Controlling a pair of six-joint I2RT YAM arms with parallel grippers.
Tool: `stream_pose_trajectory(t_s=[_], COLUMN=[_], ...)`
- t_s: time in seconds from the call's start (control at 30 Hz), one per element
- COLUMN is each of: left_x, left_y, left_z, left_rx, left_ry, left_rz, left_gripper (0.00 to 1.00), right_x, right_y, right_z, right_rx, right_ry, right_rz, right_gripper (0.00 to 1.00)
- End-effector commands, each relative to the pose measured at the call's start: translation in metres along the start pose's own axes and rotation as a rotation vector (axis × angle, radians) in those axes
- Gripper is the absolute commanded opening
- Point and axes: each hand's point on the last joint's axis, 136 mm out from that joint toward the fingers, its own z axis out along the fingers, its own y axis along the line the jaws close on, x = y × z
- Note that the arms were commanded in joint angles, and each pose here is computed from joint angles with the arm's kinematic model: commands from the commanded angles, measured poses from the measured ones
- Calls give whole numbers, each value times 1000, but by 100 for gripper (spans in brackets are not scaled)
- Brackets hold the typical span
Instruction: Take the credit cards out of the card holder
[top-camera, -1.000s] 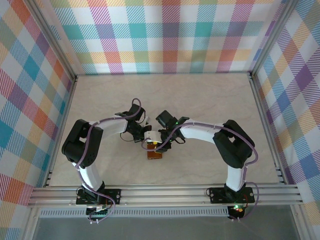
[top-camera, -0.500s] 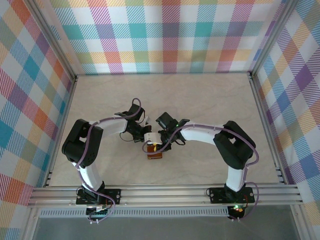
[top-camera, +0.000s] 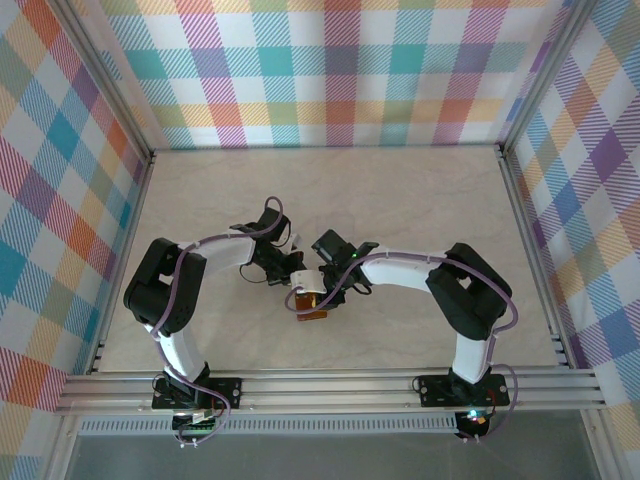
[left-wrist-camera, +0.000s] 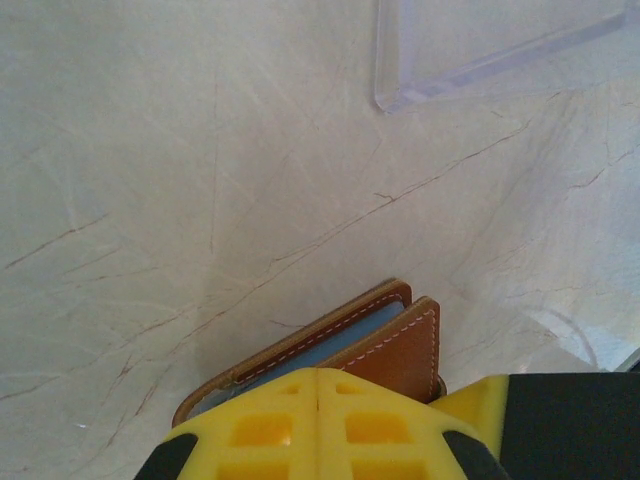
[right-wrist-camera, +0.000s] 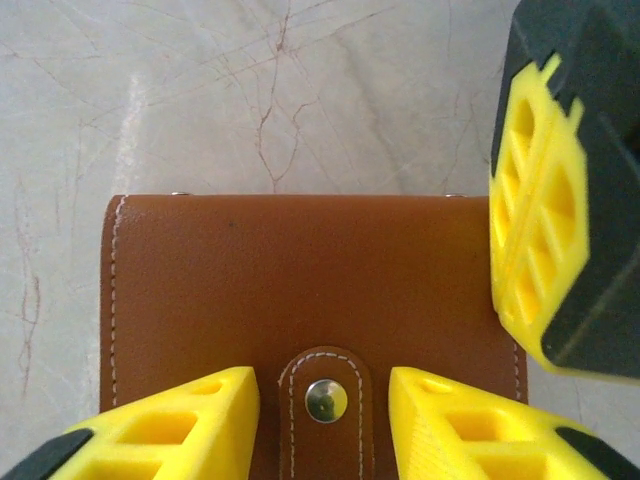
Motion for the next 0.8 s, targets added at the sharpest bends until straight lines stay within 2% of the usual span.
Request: stream_pose_trajectory(t_s=[0.0, 0.13, 0.27, 0.37, 0.53, 0.77], left_x=[13, 14, 14, 13, 13, 13], left_y=[13, 12, 14, 13, 15, 16], left_z=[3, 4, 4, 3, 3, 3], left_rx=[-64, -66, -77, -81, -96, -116], left_ry=[54, 58, 57, 57, 63, 61], left_rz=[-12, -7, -6, -3, -1, 9], left_gripper=[0, 0, 0, 0, 0, 0], right_x=[32, 35, 38, 42, 45, 31], right_y=[18, 25, 36, 37, 36, 33], right_z=[11, 14, 18, 21, 19, 11], right_rx=[-55, -83, -120, -134, -140, -98], right_ry=[143, 171, 209, 247, 280, 203], right_rz=[11, -33, -91, -90, -79, -55], right_gripper=[42, 36, 41, 41, 31, 13])
